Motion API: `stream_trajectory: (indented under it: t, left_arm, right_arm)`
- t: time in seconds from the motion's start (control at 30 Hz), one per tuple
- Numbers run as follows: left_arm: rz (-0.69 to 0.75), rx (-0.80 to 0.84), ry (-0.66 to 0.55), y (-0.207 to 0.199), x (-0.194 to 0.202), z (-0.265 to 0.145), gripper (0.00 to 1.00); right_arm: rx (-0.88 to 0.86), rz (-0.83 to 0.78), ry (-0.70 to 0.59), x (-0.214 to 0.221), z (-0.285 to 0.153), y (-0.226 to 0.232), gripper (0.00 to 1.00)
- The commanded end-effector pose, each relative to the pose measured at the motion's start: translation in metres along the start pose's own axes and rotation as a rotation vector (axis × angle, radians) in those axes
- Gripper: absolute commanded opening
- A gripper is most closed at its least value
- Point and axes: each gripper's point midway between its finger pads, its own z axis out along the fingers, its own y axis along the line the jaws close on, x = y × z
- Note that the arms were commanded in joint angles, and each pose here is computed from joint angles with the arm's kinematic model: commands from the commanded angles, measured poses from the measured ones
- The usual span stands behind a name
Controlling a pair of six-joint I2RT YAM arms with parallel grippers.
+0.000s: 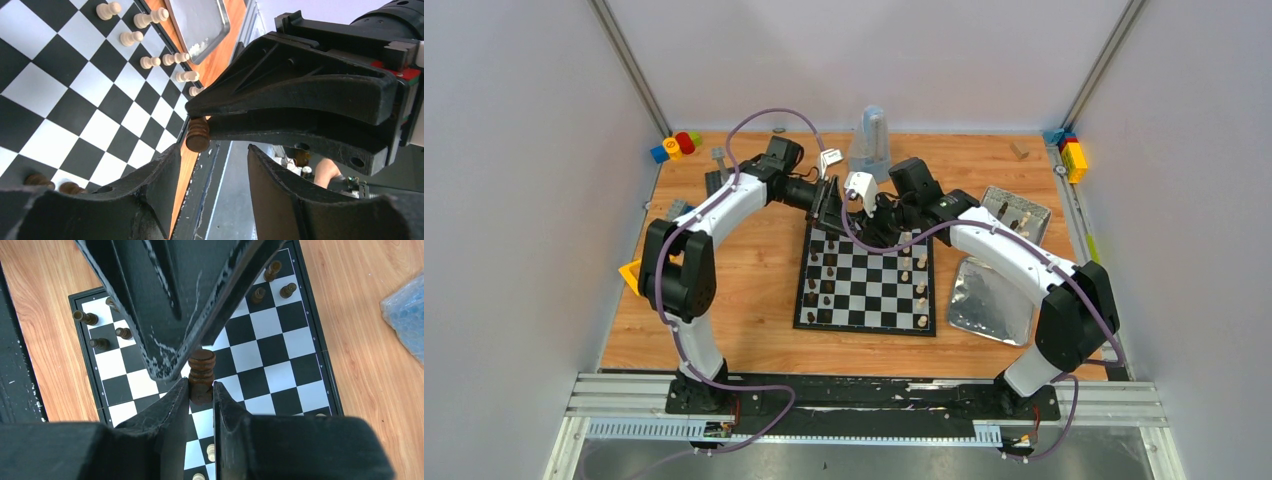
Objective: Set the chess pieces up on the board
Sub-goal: Place the chess piece on the chessboard.
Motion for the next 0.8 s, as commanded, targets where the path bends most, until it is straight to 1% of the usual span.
stream_trajectory:
  t: [0.0, 0.2, 0.4, 0.63, 0.77]
  left_arm:
    - [0.013, 0.058, 0.002, -0.0122, -0.0103, 0.0057, 0.58]
    - [0.007, 0.067, 0.009, -0.0109, -0.0121, 0.0107, 0.53]
    - [0.004, 0.075, 0.012, -0.0112, -0.0125, 0.0119, 0.45]
    - [0.004, 0.078, 0.013, -0.0104, -0.0128, 0.0128, 0.34]
    - [0.005, 0.087, 0.017, -0.0118, -0.0114, 0.0139, 0.26]
  right_arm:
    - [0.037, -0.037, -0.120, -0.0402, -0.0183, -0.0059, 0.00]
    - [0.039, -0.035, -0.127, -0.0419, -0.0207, -0.0048, 0.00]
    - [0.032, -0.034, -0.127, -0.0414, -0.0194, -0.0041, 0.00]
    - [0.027, -0.030, -0.120, -0.0386, -0.0169, -0.0039, 0.00]
    - [0.037, -0.026, -0.118, -0.0393, -0.0168, -0.0064, 0.00]
